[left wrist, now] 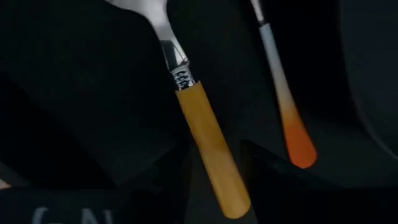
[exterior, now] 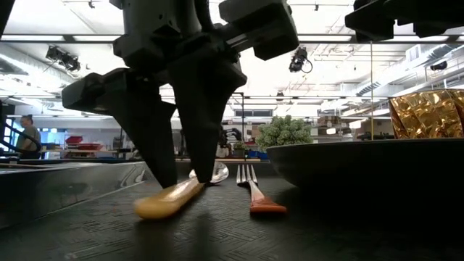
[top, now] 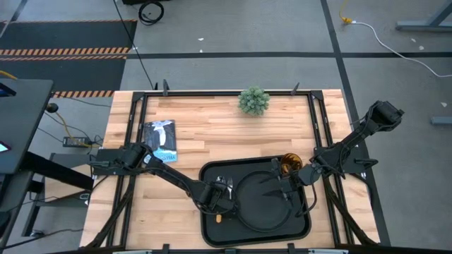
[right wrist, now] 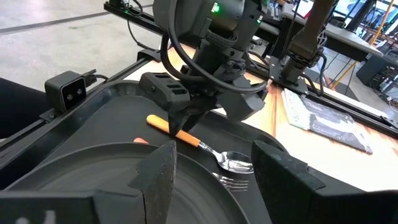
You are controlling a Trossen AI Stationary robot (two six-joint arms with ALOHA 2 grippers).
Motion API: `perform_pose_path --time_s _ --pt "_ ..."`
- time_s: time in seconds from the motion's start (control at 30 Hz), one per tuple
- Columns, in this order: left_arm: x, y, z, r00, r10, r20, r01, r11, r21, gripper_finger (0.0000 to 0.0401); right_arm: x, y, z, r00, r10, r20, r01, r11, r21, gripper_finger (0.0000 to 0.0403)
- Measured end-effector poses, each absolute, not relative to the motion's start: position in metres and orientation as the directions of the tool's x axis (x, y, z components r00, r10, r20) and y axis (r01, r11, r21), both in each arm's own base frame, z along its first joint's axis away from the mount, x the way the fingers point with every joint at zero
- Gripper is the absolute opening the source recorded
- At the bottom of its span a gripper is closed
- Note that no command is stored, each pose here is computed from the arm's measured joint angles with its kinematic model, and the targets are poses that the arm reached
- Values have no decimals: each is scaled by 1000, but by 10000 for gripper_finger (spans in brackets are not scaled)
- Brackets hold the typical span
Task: Pick and place plate/cup/fork/spoon on tray
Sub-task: Put the orange spoon to the left of the orange fork on the black tray, then return to Home Position
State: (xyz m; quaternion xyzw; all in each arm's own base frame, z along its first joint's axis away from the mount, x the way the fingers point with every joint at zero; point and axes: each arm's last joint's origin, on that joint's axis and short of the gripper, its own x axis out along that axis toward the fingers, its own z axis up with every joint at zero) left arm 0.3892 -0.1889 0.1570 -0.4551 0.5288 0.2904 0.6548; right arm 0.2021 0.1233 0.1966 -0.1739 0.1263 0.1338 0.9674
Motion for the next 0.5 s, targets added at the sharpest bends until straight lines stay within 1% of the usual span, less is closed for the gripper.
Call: perform_pose_path --time_s 0.17,0.33,0.5 --pt "392 -190 158 302 -113 -946 -844 430 -321 144 202 123 197 933 215 -288 -302 904 -302 215" --pt "391 -189 157 287 -104 -952 -849 433 -303 144 202 123 197 933 215 -288 -302 904 -302 215" --pt "390 -189 158 279 -100 -955 -836 465 -293 144 202 123 197 933 216 -288 -302 904 -302 215"
